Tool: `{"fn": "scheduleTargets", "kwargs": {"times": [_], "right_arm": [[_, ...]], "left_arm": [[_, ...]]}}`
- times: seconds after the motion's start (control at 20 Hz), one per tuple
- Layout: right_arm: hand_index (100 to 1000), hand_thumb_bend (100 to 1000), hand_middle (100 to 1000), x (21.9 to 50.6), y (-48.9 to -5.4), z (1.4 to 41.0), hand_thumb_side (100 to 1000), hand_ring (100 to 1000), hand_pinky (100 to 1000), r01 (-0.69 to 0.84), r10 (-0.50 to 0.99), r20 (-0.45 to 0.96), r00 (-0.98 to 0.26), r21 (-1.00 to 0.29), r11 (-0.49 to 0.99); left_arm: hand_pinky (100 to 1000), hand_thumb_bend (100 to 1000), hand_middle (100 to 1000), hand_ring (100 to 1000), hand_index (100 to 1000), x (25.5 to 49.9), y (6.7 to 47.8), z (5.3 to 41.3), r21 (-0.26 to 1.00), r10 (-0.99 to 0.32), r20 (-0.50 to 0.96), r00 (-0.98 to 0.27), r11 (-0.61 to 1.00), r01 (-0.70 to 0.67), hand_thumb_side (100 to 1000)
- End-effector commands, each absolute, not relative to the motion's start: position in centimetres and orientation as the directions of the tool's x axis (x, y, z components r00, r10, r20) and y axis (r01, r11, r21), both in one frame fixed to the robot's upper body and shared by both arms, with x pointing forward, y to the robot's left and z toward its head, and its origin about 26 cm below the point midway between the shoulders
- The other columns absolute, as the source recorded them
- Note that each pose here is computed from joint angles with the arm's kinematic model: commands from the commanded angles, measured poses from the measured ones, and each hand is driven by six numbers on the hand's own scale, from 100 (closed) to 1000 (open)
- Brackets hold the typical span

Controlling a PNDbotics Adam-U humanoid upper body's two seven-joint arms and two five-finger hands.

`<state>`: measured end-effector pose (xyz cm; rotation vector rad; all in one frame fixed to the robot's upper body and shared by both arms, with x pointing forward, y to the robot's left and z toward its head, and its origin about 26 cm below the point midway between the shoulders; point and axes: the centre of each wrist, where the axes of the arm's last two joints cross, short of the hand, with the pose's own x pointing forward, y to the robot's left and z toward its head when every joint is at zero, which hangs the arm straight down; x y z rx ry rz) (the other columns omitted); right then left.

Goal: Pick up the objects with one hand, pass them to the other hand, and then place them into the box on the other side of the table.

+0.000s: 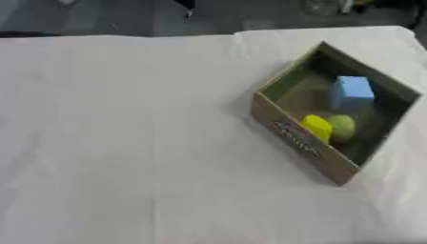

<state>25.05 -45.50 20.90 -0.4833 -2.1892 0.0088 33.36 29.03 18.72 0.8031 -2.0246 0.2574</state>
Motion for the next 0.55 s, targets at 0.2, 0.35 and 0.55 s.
{"fn": "scheduleTargets", "kwargs": {"times": [0.2,0.35,0.55], "right_arm": [[873,100,917,24.2,-46.8,19.5,529,825,971,0.396,0.344,0.776,-0.529,-0.133,0.908],[864,100,906,24.0,-47.1,18.5,525,817,970,0.413,0.339,0.794,-0.504,-0.124,0.902],[847,100,907,24.1,-47.3,18.1,524,815,965,0.432,0.328,0.812,-0.483,-0.105,0.896]], "left_arm": [[797,376,723,593,874,34.3,29.3,16.5,0.038,-0.334,0.876,-0.349,0.767,-0.641,749],[795,380,702,582,864,34.8,29.1,15.0,0.014,-0.296,0.896,-0.33,0.763,-0.646,761],[792,382,693,570,858,35.2,28.7,13.9,-0.012,-0.264,0.908,-0.326,0.76,-0.65,773]]}}
